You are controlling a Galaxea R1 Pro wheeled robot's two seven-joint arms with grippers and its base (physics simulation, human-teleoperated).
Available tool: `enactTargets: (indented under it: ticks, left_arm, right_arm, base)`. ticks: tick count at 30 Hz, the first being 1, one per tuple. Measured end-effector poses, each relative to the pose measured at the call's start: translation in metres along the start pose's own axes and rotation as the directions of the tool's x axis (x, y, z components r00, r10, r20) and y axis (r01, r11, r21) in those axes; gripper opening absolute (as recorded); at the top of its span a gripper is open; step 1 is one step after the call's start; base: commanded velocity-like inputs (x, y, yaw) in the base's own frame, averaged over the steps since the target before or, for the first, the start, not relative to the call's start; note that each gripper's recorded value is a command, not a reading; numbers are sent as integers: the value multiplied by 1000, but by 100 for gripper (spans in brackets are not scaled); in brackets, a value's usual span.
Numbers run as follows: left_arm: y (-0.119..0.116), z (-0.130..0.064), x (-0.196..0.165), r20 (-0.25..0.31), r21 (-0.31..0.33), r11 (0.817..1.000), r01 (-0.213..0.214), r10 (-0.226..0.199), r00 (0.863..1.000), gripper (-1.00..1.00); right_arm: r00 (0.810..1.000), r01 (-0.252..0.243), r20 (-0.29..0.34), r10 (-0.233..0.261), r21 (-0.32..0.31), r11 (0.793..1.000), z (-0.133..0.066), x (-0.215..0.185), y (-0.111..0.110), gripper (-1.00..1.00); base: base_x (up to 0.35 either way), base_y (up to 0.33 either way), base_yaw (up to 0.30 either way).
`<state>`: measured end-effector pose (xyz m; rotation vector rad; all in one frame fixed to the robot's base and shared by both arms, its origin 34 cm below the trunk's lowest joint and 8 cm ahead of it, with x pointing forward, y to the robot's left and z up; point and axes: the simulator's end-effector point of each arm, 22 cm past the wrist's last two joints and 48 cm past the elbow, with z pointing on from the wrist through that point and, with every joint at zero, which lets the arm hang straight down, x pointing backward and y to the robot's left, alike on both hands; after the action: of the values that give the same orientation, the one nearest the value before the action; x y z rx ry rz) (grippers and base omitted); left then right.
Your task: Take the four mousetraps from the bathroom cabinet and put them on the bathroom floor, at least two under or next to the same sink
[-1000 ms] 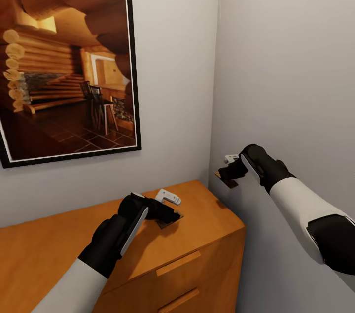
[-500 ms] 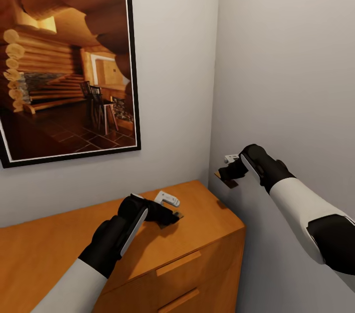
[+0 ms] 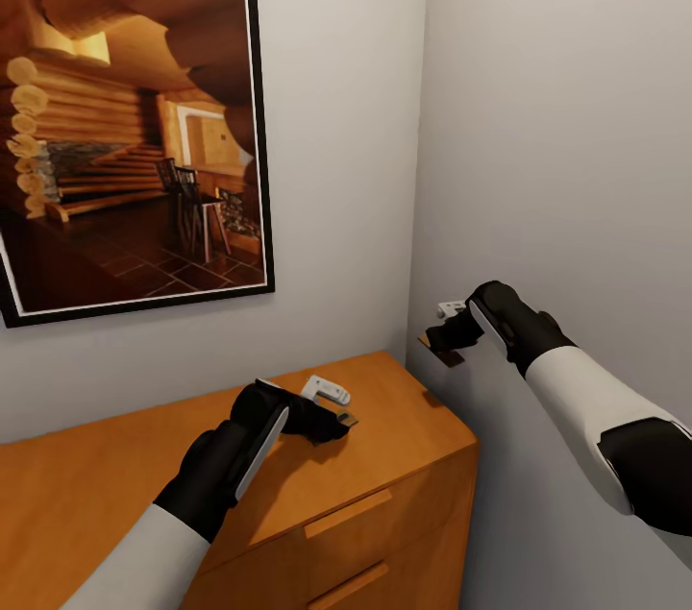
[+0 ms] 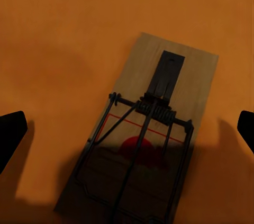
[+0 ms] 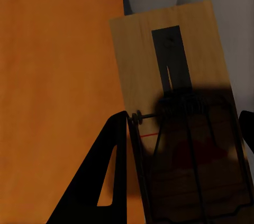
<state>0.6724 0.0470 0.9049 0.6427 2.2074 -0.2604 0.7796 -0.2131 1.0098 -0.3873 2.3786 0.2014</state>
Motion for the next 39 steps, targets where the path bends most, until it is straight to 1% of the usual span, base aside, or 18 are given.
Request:
enactTargets:
  ticks: [7,12,29,30,36,39]
  left_arm:
    - [-1,1,1,-5,4,1000,4,-4,1000,100]
    - [1,6,10,-27,5,1000,14,-14,1000,100]
    - [1,6,10,-26,11,1000,22,-21,999,100]
    - [1,6,10,-27,11,1000,22,-21,999,-100]
    - [3,6,10,-27,5,1000,23,-23,999,-100]
    - [-1,6,9,-25,20,999,31,-31,999,-100]
  right_arm:
    - [1000,0,0,0,0,1000,0,0,0,-100]
    - [1000,0,0,0,-1,1000,0,0,0,-100]
    - [1000,0,0,0,-1,1000,0,0,0,-100]
    - [1000,0,0,0,-1,1000,0,0,0,-100]
    - [1000,0,0,0,-2,1000,0,0,1,-100]
    - [1000,0,0,0,-2,1000,0,0,1,-100]
  base:
    - [0,0,0]
    - [0,0,0]
    - [0,0,0]
    - [0,0,0]
    - [0,0,0]
    - [0,0,0]
